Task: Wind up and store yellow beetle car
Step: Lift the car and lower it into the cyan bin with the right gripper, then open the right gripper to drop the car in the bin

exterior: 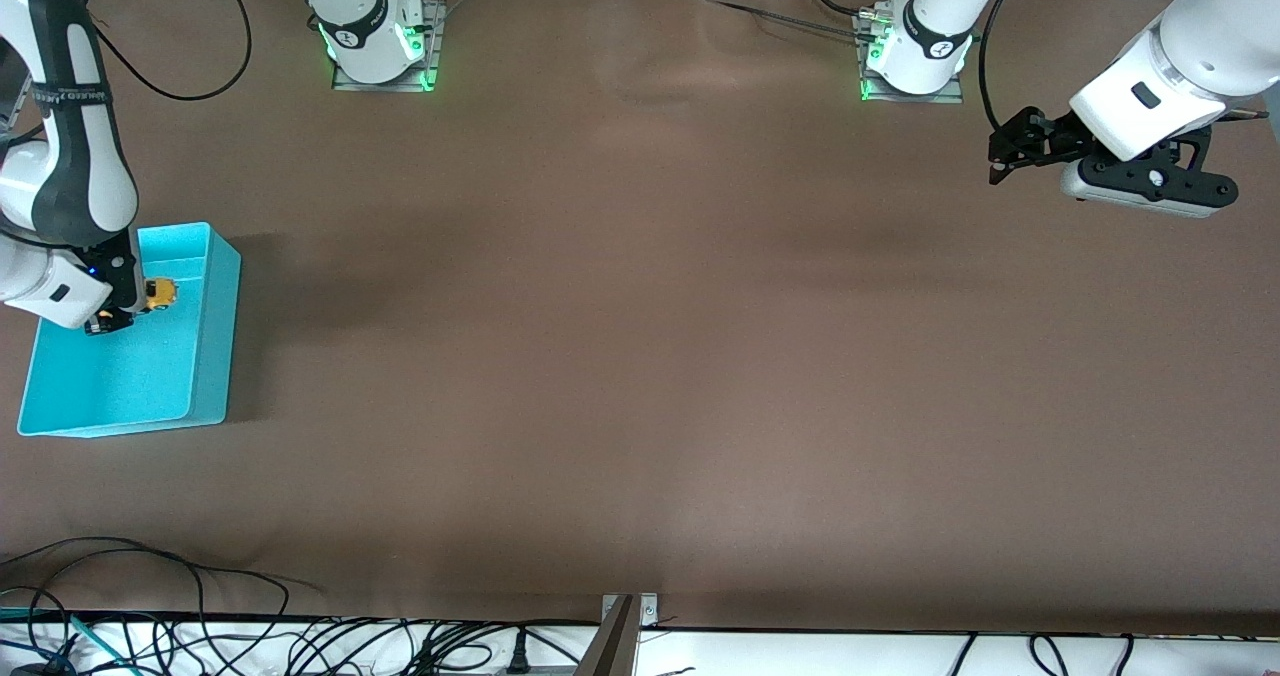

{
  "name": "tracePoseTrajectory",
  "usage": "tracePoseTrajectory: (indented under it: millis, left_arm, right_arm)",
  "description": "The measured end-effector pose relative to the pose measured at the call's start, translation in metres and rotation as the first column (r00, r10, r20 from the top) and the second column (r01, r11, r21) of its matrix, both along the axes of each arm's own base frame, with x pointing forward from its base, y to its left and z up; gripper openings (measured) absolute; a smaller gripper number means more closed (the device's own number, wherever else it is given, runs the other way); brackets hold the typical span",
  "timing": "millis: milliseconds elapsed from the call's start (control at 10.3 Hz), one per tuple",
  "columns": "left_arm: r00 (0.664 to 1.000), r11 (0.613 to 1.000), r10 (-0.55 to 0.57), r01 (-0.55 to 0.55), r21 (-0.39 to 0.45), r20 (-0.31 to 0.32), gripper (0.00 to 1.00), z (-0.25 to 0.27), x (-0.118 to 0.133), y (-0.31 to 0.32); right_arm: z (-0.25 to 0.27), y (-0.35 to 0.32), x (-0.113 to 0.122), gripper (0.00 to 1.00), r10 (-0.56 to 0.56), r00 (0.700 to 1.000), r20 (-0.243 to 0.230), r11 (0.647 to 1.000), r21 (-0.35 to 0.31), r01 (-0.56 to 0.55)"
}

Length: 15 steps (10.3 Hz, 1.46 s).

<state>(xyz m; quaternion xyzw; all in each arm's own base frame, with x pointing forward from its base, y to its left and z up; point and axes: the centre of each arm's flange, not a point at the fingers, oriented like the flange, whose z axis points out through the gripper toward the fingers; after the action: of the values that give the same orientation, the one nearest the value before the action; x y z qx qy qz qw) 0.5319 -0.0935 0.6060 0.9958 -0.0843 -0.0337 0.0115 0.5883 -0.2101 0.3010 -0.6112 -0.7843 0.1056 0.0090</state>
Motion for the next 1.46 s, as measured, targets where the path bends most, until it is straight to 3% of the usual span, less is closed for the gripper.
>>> tracePoseTrajectory:
  millis: [973,1459]
  left_arm:
    - [1.000,1.000,-0.003,0.003,0.000,0.000,1.00,0.000,0.000,-0.002]
    - [1.000,1.000,-0.003,0.003,0.000,0.000,1.00,0.000,0.000,-0.002]
  right_arm:
    - [-0.078,-0.052,-0.008,0.46,0.037,0.999,0.034,0.999,0.000,-0.037]
    - [-0.101,-0.051,-0.005,0.46,0.082,0.995,0.059,0.995,0.052,-0.085]
